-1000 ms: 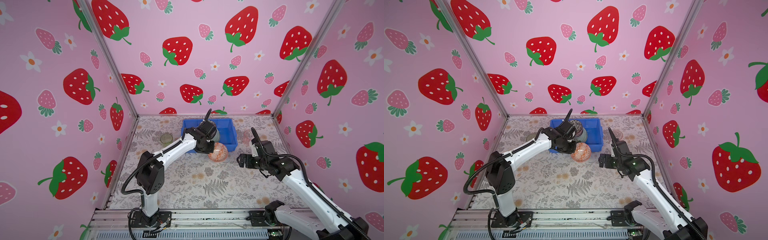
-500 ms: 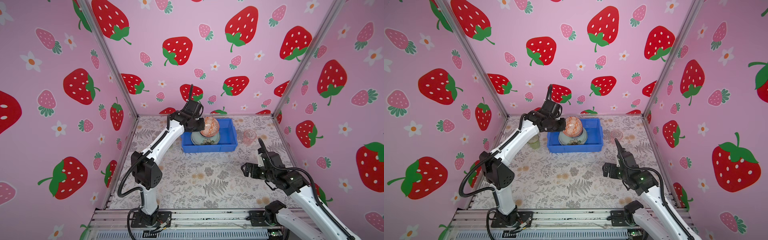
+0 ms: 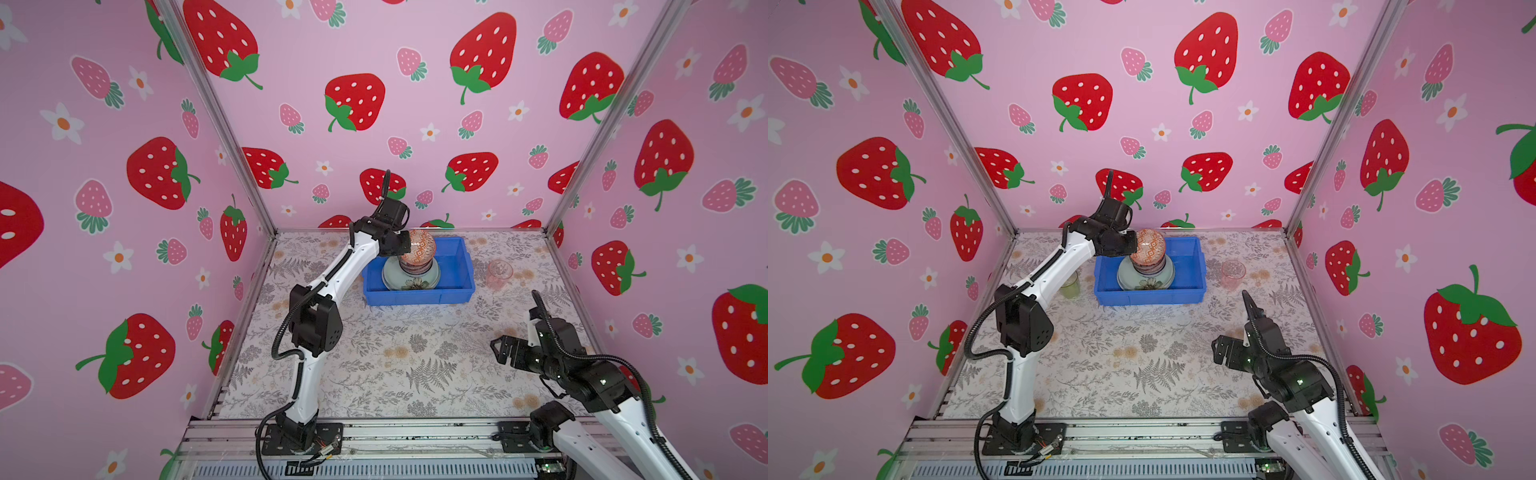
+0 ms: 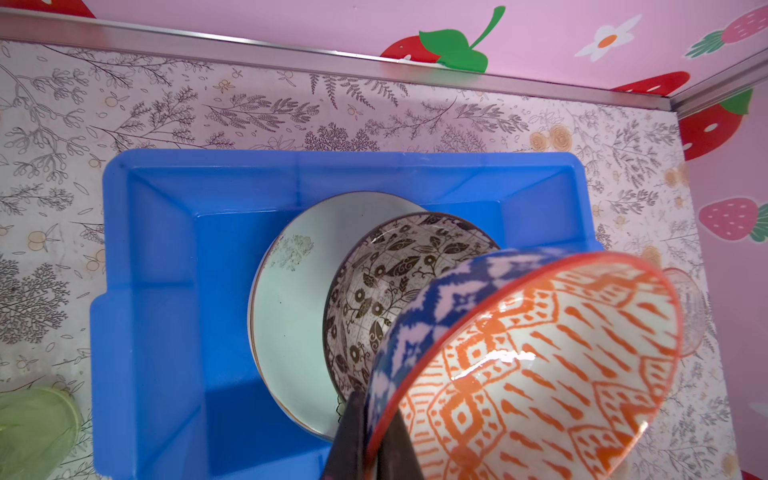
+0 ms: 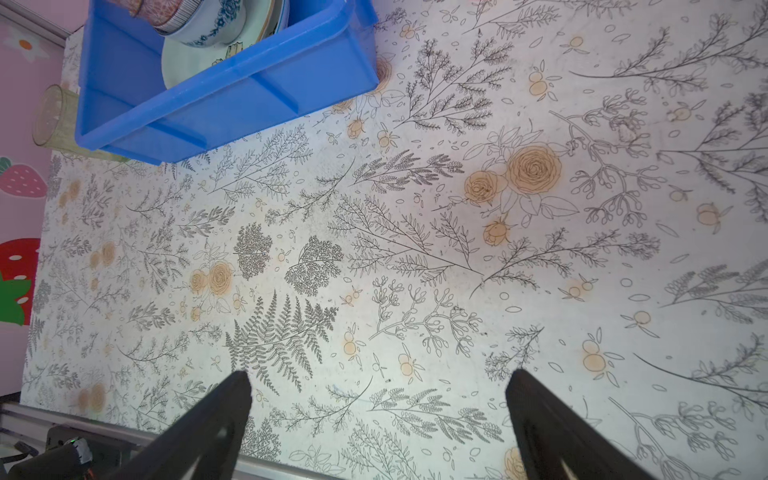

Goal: Place the mixed dishes into the plastic bin
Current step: 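Lower the orange-and-blue bowl onto the bowl stack with the left gripper, then open the left gripper and lift away while the right reaches toward the pink cup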

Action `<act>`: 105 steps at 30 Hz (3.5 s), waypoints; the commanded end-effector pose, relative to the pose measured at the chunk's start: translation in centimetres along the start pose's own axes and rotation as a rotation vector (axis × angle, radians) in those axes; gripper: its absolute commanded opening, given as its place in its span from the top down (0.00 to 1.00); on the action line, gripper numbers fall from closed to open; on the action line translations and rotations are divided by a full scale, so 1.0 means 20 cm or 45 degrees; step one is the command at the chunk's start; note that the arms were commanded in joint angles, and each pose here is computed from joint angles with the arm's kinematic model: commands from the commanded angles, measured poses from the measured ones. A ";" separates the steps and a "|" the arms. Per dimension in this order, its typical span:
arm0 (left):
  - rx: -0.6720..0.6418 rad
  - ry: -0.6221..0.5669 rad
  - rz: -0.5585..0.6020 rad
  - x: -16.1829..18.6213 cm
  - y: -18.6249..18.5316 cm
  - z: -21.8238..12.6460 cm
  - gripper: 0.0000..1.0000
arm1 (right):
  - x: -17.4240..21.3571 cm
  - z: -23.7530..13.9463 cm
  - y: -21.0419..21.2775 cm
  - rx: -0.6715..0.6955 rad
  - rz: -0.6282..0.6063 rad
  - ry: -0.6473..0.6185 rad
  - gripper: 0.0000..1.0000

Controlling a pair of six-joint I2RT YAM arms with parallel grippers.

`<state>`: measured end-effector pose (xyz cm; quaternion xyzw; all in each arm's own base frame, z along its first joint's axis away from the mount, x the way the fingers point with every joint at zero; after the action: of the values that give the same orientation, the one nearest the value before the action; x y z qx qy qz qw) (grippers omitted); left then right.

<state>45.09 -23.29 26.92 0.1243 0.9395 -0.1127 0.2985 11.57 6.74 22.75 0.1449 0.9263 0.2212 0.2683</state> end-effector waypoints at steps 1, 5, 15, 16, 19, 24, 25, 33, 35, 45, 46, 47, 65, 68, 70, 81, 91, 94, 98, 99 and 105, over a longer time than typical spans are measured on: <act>0.042 -0.164 -0.036 -0.13 -0.02 -0.08 1.00 | 0.04 0.00 -0.06 0.069 0.053 0.015 0.01; 0.034 -0.159 -0.054 -0.13 0.00 -0.04 1.00 | 0.05 -0.02 -0.08 0.082 0.066 0.011 0.01; 0.045 -0.120 -0.073 -0.11 0.02 0.03 1.00 | 0.06 -0.02 -0.09 0.084 0.079 0.003 0.01; 0.048 -0.116 -0.073 -0.11 0.02 0.04 1.00 | 0.06 -0.02 -0.09 0.085 0.079 0.006 0.01; 0.062 -0.102 -0.076 -0.11 0.03 0.06 1.00 | 0.06 -0.02 -0.09 0.091 0.073 0.009 0.01; 0.071 -0.078 -0.078 -0.08 0.02 0.08 1.00 | 0.05 -0.01 -0.09 0.090 0.067 0.011 0.01; 0.074 -0.075 -0.079 -0.08 0.02 0.08 1.00 | 0.05 -0.01 -0.08 0.089 0.067 0.012 0.01; 0.089 -0.068 -0.075 -0.08 0.02 0.10 0.98 | 0.04 0.01 -0.07 0.083 0.054 0.024 0.01; 0.099 -0.058 -0.072 -0.07 0.02 0.11 0.98 | 0.04 0.02 -0.06 0.083 0.051 0.026 0.01; 0.098 -0.025 -0.081 -0.05 0.03 0.15 0.95 | 0.03 0.03 -0.05 0.086 0.028 0.033 0.01; 0.098 -0.023 -0.083 -0.05 0.03 0.15 0.95 | 0.03 0.03 -0.05 0.085 0.030 0.036 0.01; 0.099 -0.024 -0.083 -0.05 0.03 0.15 0.91 | 0.03 0.03 -0.05 0.084 0.028 0.037 0.01; 0.100 -0.070 -0.070 -0.10 0.04 0.06 0.48 | 0.01 0.05 -0.03 0.070 0.012 0.040 0.01; 0.101 -0.078 -0.071 -0.10 0.04 0.03 0.41 | 0.01 0.04 -0.02 0.065 0.012 0.037 0.01; 0.106 -0.086 -0.067 -0.11 0.03 0.01 0.36 | 0.01 0.04 -0.02 0.062 0.008 0.037 0.01; 0.108 -0.120 -0.060 -0.13 0.03 -0.10 0.25 | -0.02 0.04 0.01 0.059 -0.007 0.029 0.01; 0.027 -0.185 -0.030 -0.06 0.08 -0.34 0.10 | -0.15 0.05 0.11 0.162 -0.114 -0.009 0.01; -0.002 -0.212 -0.028 0.00 0.12 -0.44 0.08 | -0.22 0.09 0.15 0.213 -0.154 -0.010 0.01; -0.065 -0.253 -0.056 0.07 0.20 -0.57 0.06 | -0.34 0.18 0.22 0.271 -0.223 0.024 0.01; -0.066 -0.258 -0.065 0.09 0.22 -0.60 0.06 | -0.37 0.21 0.23 0.279 -0.236 0.036 0.01; -0.095 -0.212 -0.052 0.27 0.29 -0.73 0.06 | -0.65 0.34 0.21 0.291 -0.179 0.071 0.01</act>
<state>36.18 -13.77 34.23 0.0775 0.9167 -0.1103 0.3761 24.50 8.31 24.61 0.1185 0.9617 0.0882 0.2309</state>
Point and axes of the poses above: each gripper's point midway between its finger pads, its own z axis out along the fingers, its own y axis along the line the jaws close on, x = y × z, the point moved 9 cm from there along -z, back along the fingers, and after that the axes turned 14 degrees about z, right-handed, at the moved point
